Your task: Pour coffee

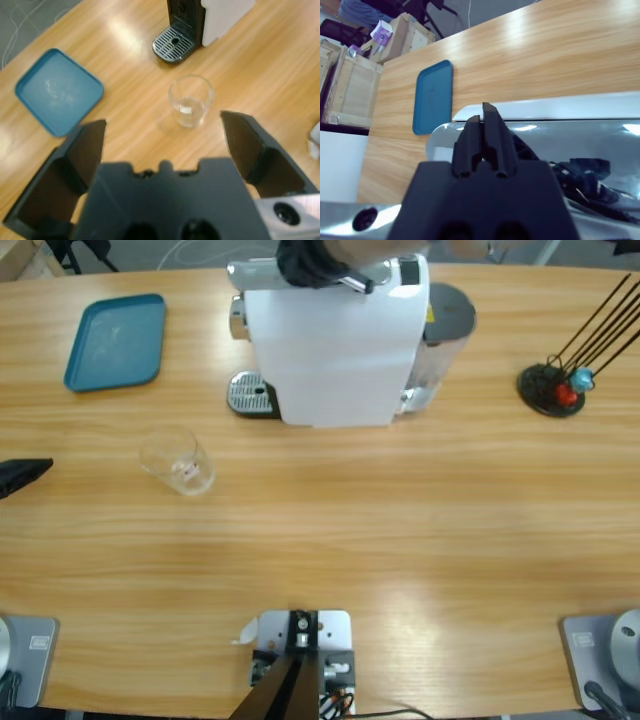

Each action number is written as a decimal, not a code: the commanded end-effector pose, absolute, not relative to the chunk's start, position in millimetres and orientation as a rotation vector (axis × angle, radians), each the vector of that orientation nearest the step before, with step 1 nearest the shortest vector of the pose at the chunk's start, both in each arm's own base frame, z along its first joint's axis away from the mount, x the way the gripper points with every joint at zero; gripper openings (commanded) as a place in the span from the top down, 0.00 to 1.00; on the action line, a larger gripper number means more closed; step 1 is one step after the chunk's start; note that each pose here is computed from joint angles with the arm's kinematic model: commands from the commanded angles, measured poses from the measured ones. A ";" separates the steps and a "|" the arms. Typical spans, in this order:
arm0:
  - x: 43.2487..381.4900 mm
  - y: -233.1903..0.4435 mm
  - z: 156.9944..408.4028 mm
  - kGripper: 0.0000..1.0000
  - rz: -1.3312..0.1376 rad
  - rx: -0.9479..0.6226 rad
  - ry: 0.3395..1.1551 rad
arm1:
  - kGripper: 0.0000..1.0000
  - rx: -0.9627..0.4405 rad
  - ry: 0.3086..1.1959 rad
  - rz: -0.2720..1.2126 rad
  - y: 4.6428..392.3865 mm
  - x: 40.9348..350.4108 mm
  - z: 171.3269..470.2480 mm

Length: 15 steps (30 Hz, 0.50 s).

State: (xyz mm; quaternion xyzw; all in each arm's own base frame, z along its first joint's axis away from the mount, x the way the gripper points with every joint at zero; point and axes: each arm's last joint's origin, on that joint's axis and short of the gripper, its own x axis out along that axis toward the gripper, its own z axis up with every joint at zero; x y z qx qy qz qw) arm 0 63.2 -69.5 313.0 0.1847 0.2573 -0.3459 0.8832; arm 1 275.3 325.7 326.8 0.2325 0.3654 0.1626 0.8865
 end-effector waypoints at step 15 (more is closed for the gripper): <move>81.5 -90.9 304.1 0.00 -0.682 0.437 0.617 | 0.00 -0.002 0.525 0.671 260.6 203.3 438.8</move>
